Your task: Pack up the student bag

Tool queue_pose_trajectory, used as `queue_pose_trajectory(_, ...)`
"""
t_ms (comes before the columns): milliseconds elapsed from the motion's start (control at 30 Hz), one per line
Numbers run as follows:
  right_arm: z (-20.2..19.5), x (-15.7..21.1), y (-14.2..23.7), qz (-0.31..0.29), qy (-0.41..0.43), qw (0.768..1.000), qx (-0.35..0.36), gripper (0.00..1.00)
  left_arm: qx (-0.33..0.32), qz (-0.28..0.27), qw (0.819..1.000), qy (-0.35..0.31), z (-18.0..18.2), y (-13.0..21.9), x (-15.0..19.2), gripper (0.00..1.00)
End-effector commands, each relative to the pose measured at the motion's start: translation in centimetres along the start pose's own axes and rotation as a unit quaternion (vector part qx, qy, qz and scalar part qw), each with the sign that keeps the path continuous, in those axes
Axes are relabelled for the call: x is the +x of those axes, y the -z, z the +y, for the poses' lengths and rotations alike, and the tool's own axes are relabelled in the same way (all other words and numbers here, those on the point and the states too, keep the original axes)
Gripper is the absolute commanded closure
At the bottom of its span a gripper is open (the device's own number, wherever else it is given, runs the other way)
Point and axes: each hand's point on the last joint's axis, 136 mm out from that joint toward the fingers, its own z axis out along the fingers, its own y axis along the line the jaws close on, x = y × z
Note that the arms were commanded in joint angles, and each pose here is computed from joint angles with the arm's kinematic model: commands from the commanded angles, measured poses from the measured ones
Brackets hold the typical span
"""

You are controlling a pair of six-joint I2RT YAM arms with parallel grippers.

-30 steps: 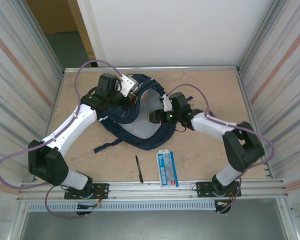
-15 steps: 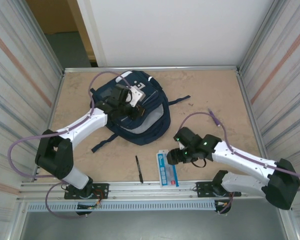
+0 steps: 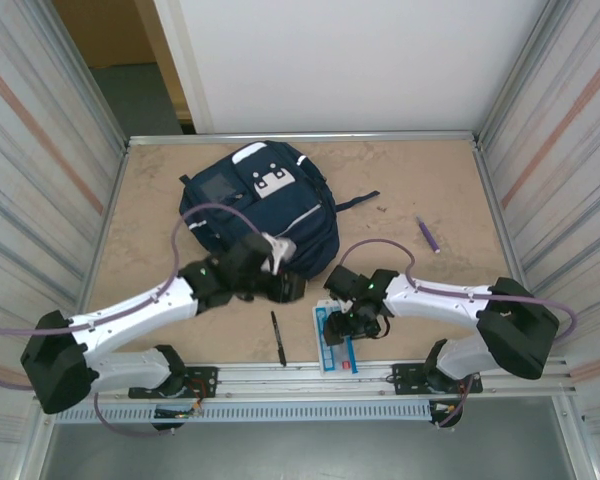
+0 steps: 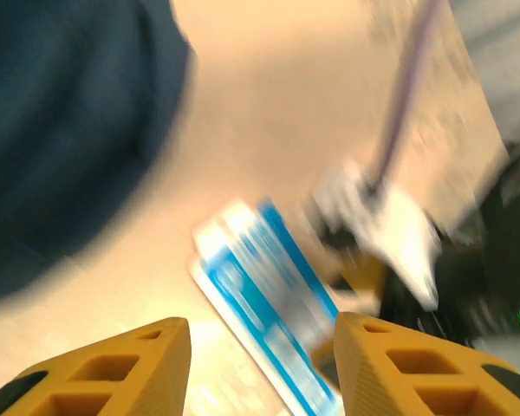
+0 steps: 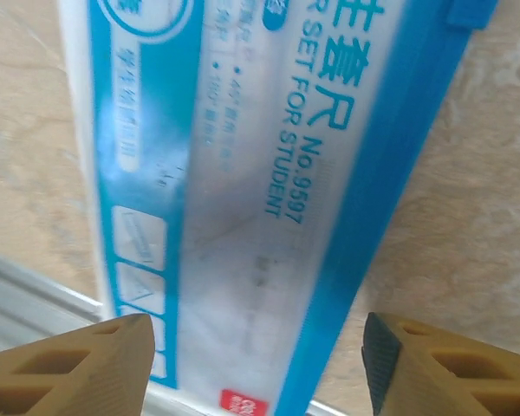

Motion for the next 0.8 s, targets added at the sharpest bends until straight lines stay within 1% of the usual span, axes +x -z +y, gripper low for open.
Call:
queue_pose_trajectory(0, 1.6, 0.9, 1.1, 0.051, 0.011, 0.995, -0.090, 0.38, -0.023, 0.027, 0.993, 0.113, 0.5, -2.2, 4.0, 0.57)
queue_pose_trajectory(100, 0.3, 1.0, 0.9, 0.064, -0.017, 0.993, -0.103, 0.41, -0.016, 0.043, 0.994, 0.098, -1.5, -4.3, 5.9, 0.59)
queue_pose_trajectory(200, -0.5, 1.0, 0.7, 0.068, -0.029, 0.992, -0.101, 0.42, -0.029, 0.059, 0.994, 0.091, -2.2, -6.4, 6.7, 0.63)
queue_pose_trajectory(333, -1.2, 1.1, 0.6, 0.065, -0.044, 0.992, -0.097, 0.41, -0.013, 0.089, 0.991, 0.099, -3.1, -9.6, 7.4, 0.74)
queue_pose_trajectory(467, -1.4, 1.4, -0.3, 0.067, -0.053, 0.989, -0.121, 0.41, -0.032, 0.103, 0.987, 0.117, -1.7, -11.3, 8.2, 0.78)
queue_pose_trajectory(567, -0.8, 1.6, -0.8, 0.066, -0.061, 0.984, -0.152, 0.43, -0.024, 0.107, 0.985, 0.135, -1.3, -12.0, 8.6, 0.81)
queue_pose_trajectory(667, 0.1, 1.4, -0.2, 0.057, -0.052, 0.980, -0.185, 0.44, -0.047, 0.109, 0.981, 0.154, 0.3, -12.0, 9.4, 0.82)
queue_pose_trajectory(767, 0.8, 1.0, 1.0, 0.046, -0.054, 0.972, -0.223, 0.46, -0.052, 0.111, 0.978, 0.167, 0.7, -11.7, 9.8, 0.82)
